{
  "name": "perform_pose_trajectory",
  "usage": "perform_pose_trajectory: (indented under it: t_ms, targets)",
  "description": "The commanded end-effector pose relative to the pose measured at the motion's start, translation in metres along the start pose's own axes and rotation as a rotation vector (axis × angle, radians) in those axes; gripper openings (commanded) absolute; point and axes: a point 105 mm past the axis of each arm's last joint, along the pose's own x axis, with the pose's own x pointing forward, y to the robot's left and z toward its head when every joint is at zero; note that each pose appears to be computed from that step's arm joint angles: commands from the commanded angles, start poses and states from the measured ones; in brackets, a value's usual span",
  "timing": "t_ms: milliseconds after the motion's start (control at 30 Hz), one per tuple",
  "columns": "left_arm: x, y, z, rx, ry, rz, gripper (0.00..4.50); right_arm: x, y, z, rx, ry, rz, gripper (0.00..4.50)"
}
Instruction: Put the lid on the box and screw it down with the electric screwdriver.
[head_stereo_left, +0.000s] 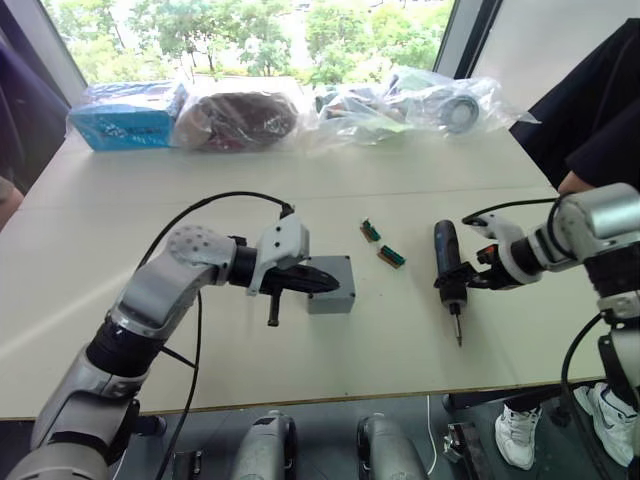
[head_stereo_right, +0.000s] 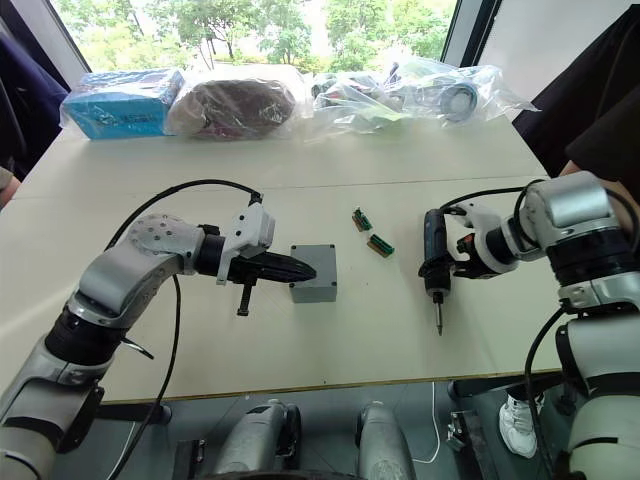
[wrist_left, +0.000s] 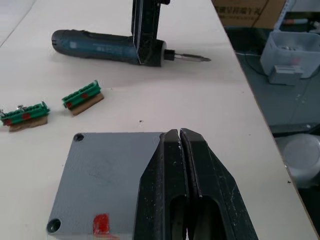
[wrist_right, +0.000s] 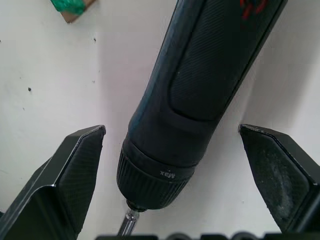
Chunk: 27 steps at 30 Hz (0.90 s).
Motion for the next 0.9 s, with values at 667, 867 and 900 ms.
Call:
perform_pose_trajectory:
  t_ms: [667,867,900]
  targets:
    - [-0.032,0.029,-0.008,-0.046,0.014,0.165,0.0,-0.106,0.07,0.122,-0.318,-0.954,0.127,1.8]
    - [-0.027,0.032,-0.008,-0.064,0.025,0.119,0.0,-0.136,0.157,0.083,-0.437,-1.451,0.479,1.8]
    - [-0.027,0.032,-0.008,-0.064,0.025,0.116,0.0,-0.134,0.164,0.077,-0.434,-1.468,0.517,1.8]
